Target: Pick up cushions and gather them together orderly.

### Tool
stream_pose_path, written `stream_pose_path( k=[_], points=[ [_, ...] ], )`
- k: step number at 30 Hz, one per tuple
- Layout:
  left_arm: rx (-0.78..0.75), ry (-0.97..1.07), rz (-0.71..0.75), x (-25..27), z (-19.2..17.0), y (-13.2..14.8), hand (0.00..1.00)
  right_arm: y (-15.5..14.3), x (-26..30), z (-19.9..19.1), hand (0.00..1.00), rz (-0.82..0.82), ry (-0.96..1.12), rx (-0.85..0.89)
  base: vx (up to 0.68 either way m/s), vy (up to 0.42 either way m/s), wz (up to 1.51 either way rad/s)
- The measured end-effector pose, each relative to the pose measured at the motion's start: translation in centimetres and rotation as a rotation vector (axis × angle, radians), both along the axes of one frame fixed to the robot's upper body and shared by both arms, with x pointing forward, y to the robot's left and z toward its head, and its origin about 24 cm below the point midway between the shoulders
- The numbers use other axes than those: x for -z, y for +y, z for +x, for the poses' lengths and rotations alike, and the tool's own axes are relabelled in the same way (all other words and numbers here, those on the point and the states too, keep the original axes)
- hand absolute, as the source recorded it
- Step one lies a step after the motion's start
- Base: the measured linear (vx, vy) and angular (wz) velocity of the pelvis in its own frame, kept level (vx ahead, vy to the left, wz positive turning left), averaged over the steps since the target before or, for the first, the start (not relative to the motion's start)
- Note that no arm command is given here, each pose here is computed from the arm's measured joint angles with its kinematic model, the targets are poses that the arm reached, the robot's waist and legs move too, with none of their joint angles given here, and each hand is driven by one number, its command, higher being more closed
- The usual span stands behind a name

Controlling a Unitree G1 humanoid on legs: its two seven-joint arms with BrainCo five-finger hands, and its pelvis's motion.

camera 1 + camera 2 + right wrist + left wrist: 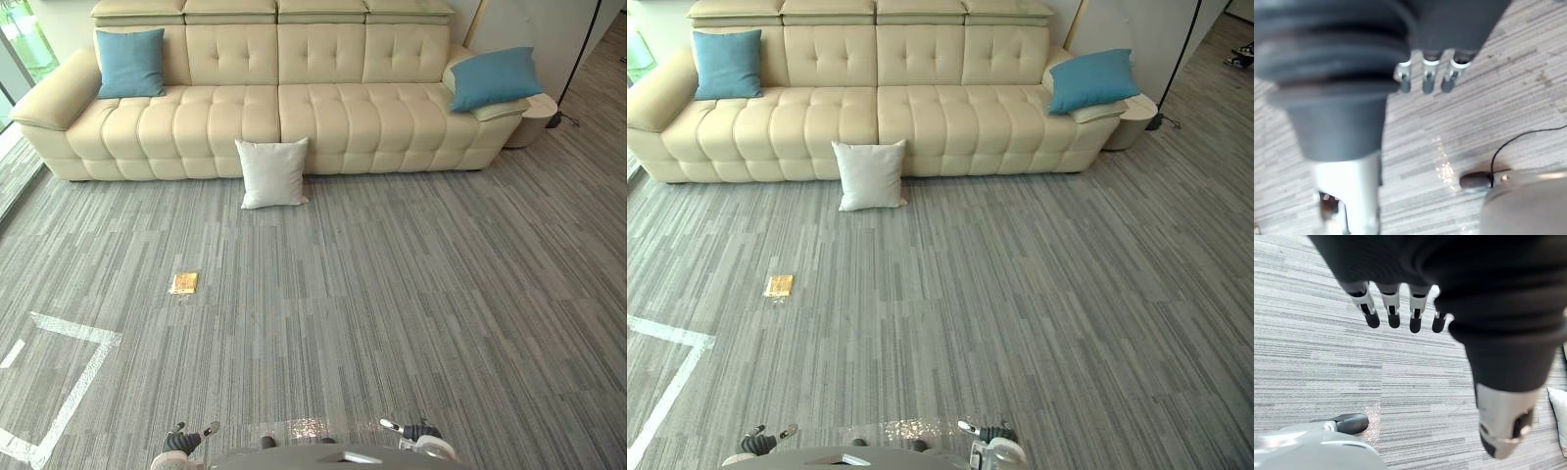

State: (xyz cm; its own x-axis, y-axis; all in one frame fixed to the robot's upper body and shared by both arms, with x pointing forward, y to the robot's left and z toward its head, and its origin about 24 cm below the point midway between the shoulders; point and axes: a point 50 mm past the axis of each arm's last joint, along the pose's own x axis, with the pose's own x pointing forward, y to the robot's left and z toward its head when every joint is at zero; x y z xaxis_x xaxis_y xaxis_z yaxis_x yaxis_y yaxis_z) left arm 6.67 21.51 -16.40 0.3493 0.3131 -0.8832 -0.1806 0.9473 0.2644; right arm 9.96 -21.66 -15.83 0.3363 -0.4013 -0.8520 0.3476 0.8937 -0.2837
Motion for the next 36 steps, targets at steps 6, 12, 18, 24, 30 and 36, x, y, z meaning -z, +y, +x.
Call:
stream_pose_path(
  k=[6, 12, 18, 24, 30, 36],
  points=[
    [0.001, 0.0, 0.002, -0.02, 0.02, 0.08, 0.0, -0.01, -0.04, 0.15, 0.0, 0.001, -0.004, -0.002, 0.0, 0.0, 0.0],
    [0.002, 0.001, 0.002, -0.01, 0.0, 0.11, 0.0, -0.01, -0.06, 0.26, 0.0, 0.001, -0.006, -0.004, 0.0, 0.0, 0.0],
    [0.002, 0.007, 0.001, 0.03, -0.12, 0.12, 0.0, -0.01, -0.06, 0.26, 0.0, 0.001, -0.006, -0.004, 0.0, 0.0, 0.0],
    [0.006, 0.008, -0.008, 0.05, -0.17, 0.11, 0.0, -0.01, -0.06, 0.25, 0.0, 0.001, -0.005, -0.004, 0.0, 0.0, 0.0],
    [0.006, 0.009, -0.01, 0.06, -0.17, 0.11, 0.0, -0.01, -0.05, 0.25, 0.0, 0.001, -0.005, -0.004, 0.0, 0.0, 0.0],
    [0.006, 0.014, -0.01, 0.09, -0.28, 0.12, 0.0, -0.01, -0.05, 0.24, 0.0, 0.002, -0.005, -0.005, 0.0, 0.0, 0.0]
  ],
)
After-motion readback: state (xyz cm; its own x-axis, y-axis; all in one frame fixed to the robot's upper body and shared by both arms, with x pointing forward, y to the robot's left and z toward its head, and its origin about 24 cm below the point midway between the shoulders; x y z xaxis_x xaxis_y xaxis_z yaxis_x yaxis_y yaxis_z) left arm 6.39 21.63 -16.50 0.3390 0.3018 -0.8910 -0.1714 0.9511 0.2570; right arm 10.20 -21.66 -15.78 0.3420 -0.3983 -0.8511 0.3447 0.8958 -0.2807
